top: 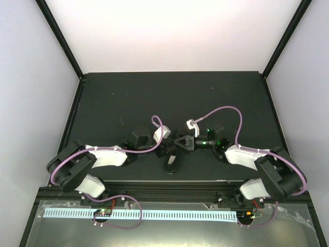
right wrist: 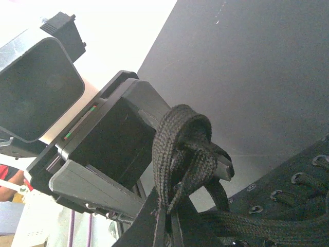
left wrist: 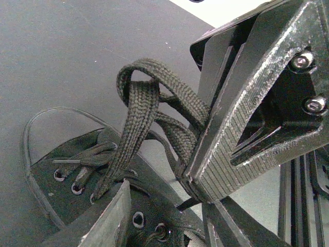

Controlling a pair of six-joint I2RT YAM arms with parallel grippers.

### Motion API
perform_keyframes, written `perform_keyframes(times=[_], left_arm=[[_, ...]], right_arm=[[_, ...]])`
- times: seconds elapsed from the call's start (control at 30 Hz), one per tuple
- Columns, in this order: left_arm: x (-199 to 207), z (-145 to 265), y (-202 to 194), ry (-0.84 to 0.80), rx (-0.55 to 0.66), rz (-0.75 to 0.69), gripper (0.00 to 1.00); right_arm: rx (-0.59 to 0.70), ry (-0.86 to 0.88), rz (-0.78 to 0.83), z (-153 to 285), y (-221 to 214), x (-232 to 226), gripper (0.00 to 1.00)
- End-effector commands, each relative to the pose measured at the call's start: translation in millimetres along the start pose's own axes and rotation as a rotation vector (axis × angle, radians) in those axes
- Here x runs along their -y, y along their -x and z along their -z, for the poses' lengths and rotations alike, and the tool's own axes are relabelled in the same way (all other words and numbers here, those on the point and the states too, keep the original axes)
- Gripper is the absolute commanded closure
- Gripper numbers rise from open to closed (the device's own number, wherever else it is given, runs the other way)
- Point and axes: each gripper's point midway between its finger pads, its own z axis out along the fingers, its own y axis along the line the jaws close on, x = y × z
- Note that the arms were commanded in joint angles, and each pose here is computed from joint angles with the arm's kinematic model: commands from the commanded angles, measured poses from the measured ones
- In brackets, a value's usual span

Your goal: Tie the shoes

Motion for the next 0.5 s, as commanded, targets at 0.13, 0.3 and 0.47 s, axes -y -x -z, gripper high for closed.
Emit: perform_keyframes(times=[0.13,0.3,0.47], left_arm=[[7,-4,23,-0.006,0.080,-0.077,0.64],[11,-2,31,-0.012,0.108,-0.081,0.81],[15,5,39,-0.007,0.135,-0.088,0.97]], right_arm=[[0.014,0.060,0.051,1,5,-14,0.98],[0.012,0.057,0.049,1,4,-13,0.98],[0.009,0.047,0.043,1,1,-10,0.98]])
